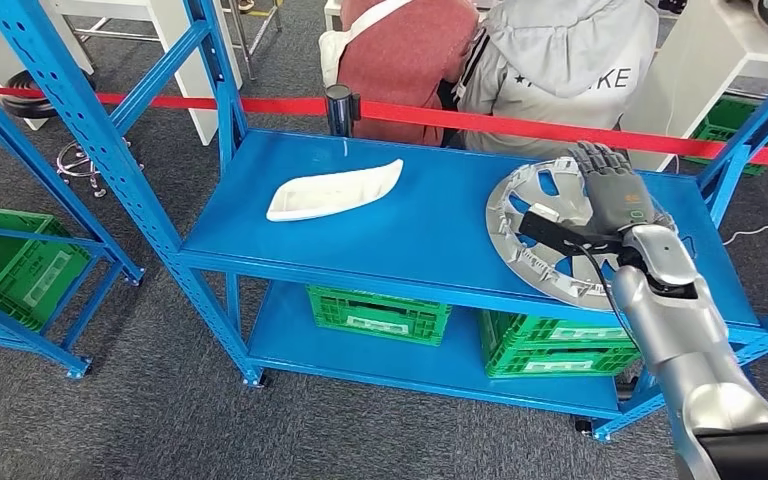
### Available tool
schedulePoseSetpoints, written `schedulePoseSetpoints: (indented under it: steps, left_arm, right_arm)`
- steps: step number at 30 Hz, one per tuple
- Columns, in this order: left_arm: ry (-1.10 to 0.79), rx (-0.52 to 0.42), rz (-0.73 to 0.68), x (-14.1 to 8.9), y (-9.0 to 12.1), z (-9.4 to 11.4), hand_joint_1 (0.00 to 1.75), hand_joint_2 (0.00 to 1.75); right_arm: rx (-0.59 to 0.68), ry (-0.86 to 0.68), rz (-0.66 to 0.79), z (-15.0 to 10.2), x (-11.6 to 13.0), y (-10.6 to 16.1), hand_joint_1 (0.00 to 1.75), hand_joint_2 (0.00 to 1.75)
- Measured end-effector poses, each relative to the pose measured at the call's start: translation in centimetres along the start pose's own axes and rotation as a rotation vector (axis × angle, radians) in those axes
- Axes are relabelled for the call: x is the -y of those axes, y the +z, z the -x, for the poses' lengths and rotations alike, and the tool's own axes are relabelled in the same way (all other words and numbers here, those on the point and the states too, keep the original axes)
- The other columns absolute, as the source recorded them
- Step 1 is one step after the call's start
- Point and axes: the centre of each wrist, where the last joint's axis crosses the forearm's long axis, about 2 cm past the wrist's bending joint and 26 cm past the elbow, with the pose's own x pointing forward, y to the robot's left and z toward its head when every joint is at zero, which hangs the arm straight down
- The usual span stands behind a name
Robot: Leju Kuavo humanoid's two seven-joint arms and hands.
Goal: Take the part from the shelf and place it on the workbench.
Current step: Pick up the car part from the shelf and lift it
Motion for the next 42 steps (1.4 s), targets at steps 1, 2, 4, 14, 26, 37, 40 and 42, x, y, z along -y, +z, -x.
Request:
schedulePoseSetpoints:
  steps: [1,2,4,14,26,37,40,42]
  left_arm:
    - [0.002,-0.001,0.0,0.0,0.0,0.0,0.0,0.0]
    - [0.004,-0.002,0.0,0.0,0.0,0.0,0.0,0.0]
    - [0.005,-0.006,0.001,0.0,0.0,0.0,0.0,0.0]
    - [0.004,-0.008,0.008,0.0,0.0,0.0,0.0,0.0]
    - [0.011,-0.005,0.005,0.0,0.0,0.0,0.0,0.0]
    - [0.033,0.0,-0.004,0.0,0.0,0.1,0.0,0.0]
    - [0.04,0.007,-0.008,0.0,0.1,0.1,0.0,0.0]
    - [0.044,0.012,-0.01,-0.1,0.1,0.1,0.0,0.0]
  right_arm:
    - [-0.002,0.01,-0.003,0.4,-0.2,0.6,0.0,1.75]
    - [-0.006,0.018,-0.007,0.9,-0.4,1.3,0.0,1.75]
    - [-0.02,0.032,-0.02,2.1,-0.9,2.6,0.0,1.75]
    - [-0.117,0.071,-0.078,7.4,-2.3,6.4,0.0,1.75]
    - [-0.149,0.07,-0.124,7.6,-4.4,7.7,0.0,1.75]
    - [-0.072,0.065,-0.12,4.2,-5.5,11.5,0.0,1.75]
    - [-0.034,0.056,-0.093,2.9,-5.2,12.6,0.0,1.75]
    - [-0.014,0.053,-0.074,2.1,-4.8,13.1,0.0,1.75]
